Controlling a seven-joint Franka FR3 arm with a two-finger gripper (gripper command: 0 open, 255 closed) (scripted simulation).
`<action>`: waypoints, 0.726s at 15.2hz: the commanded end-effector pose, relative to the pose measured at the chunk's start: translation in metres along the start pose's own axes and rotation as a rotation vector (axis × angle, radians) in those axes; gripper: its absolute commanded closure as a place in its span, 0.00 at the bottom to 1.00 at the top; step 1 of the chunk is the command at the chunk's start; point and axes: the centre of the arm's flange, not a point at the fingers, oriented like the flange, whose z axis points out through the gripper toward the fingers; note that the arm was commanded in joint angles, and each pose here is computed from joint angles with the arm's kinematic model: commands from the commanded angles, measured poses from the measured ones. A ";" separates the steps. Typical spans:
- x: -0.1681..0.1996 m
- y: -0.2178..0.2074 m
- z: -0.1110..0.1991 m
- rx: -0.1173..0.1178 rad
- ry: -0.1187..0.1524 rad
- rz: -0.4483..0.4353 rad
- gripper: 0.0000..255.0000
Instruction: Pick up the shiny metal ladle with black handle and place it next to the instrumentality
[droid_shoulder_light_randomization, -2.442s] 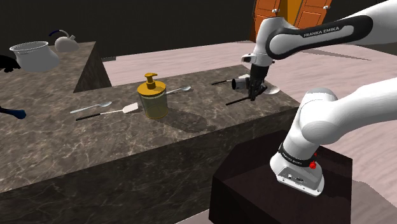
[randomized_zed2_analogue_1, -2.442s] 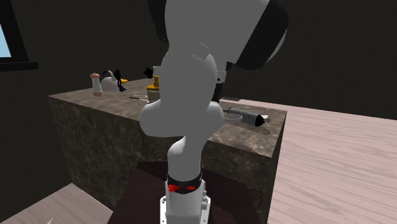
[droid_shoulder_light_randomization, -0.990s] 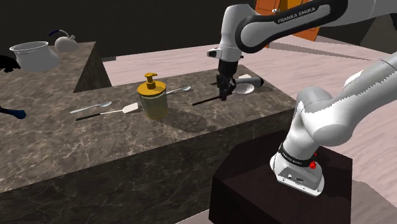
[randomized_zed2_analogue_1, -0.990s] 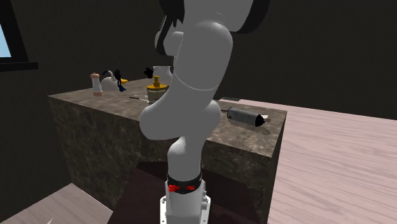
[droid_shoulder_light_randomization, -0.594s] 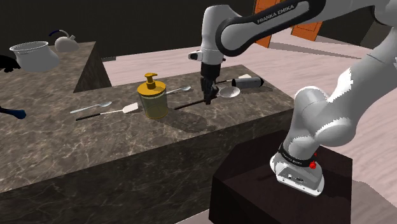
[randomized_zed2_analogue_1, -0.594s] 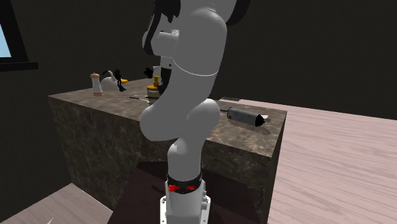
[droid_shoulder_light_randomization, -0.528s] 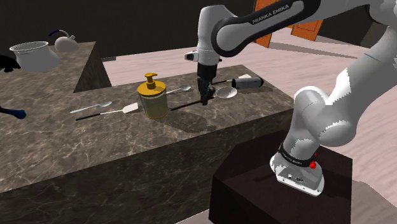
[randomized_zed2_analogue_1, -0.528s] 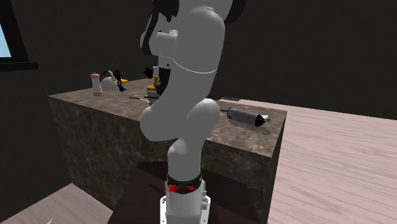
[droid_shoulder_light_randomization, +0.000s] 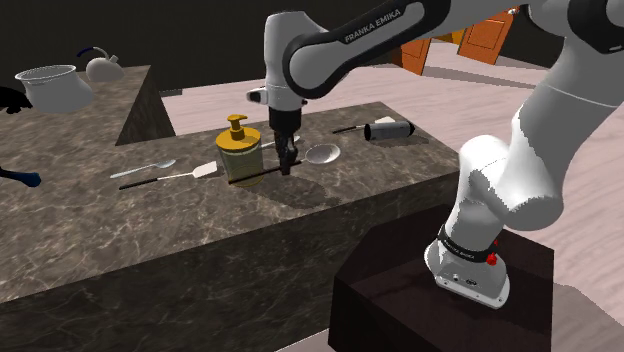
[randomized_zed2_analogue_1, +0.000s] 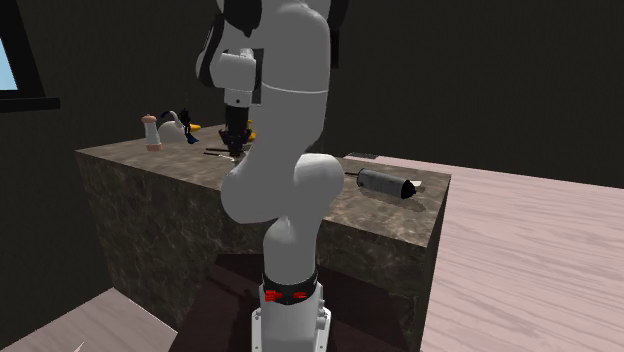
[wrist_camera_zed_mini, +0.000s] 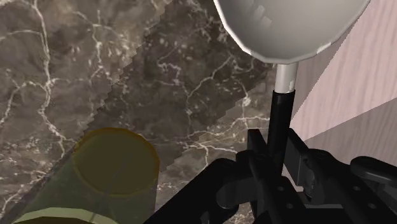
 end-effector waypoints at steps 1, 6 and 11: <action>0.028 -0.002 0.001 0.000 0.000 0.000 1.00; 0.094 -0.005 0.009 0.000 0.000 0.000 1.00; 0.159 -0.007 0.016 0.000 0.000 0.000 1.00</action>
